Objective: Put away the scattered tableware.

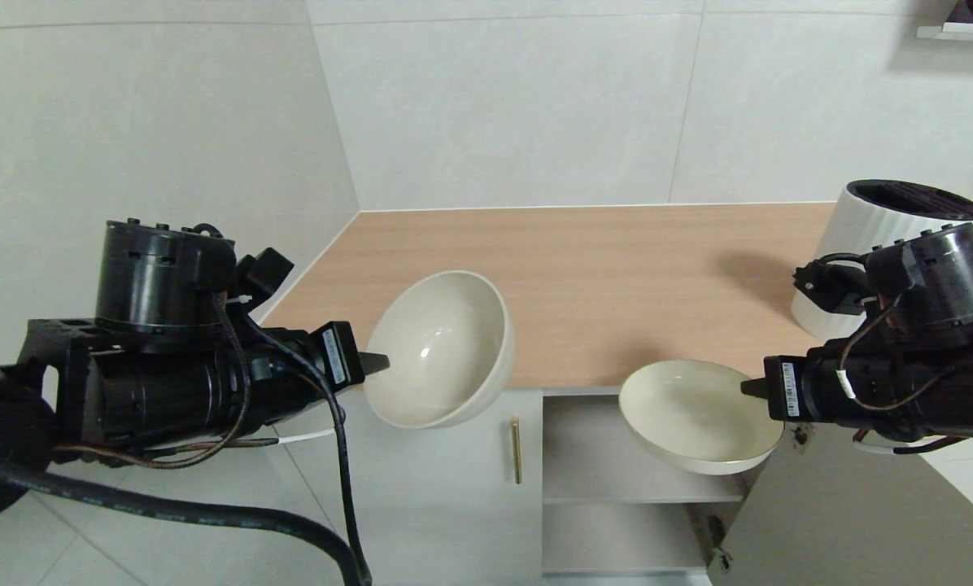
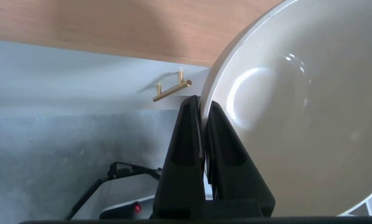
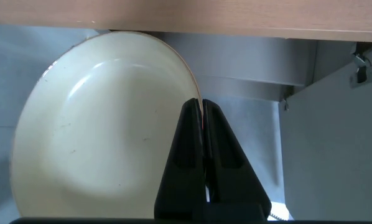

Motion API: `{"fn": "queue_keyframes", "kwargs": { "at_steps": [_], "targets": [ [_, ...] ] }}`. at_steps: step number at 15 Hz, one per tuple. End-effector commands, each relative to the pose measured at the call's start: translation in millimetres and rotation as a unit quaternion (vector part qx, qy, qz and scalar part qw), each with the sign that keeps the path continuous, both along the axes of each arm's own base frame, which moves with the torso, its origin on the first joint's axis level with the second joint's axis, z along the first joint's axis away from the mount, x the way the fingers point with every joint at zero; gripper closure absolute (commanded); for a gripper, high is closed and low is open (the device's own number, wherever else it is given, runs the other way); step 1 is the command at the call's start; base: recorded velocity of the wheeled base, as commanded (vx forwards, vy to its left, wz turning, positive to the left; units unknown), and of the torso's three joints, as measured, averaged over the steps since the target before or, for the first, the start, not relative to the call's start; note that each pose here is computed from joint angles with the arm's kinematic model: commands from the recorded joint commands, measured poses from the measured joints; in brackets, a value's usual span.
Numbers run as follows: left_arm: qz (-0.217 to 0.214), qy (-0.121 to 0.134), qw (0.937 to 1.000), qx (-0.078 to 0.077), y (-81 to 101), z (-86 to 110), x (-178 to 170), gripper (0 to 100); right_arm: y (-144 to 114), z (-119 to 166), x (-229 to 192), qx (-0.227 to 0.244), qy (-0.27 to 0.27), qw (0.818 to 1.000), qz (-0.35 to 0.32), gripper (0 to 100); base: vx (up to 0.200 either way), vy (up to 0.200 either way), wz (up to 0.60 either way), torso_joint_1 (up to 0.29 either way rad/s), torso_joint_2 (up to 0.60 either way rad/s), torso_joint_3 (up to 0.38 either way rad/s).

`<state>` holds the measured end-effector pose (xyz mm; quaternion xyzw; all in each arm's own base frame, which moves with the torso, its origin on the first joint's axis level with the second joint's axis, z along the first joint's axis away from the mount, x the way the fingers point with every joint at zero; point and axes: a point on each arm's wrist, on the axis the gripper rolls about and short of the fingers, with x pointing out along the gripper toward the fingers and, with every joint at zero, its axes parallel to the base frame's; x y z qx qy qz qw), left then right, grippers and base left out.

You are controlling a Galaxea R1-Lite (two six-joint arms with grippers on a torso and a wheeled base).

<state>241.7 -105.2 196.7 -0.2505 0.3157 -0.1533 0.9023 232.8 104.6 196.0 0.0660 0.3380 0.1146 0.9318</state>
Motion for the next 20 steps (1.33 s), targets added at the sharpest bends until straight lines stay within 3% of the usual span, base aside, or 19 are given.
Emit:
{"fn": "queue_keyframes", "kwargs": {
  "at_steps": [1,7,20],
  "targets": [
    [0.0,0.001,1.0,0.0,-0.2,-0.4,0.2,100,1.0,-2.8,1.8,-0.002,0.005,1.0,0.0,100,0.0,0.0,0.0,0.0,0.0,0.0],
    [0.0,-0.003,1.0,-0.002,0.2,1.7,-0.7,100,1.4,-4.7,2.7,-0.004,0.008,1.0,0.0,100,0.0,0.0,0.0,-0.013,0.04,0.021],
    [0.0,-0.006,1.0,-0.003,0.5,2.9,-1.5,100,2.1,-7.1,4.3,-0.006,0.013,1.0,0.0,100,0.0,0.0,0.0,-0.187,0.47,0.271]
  ]
}}
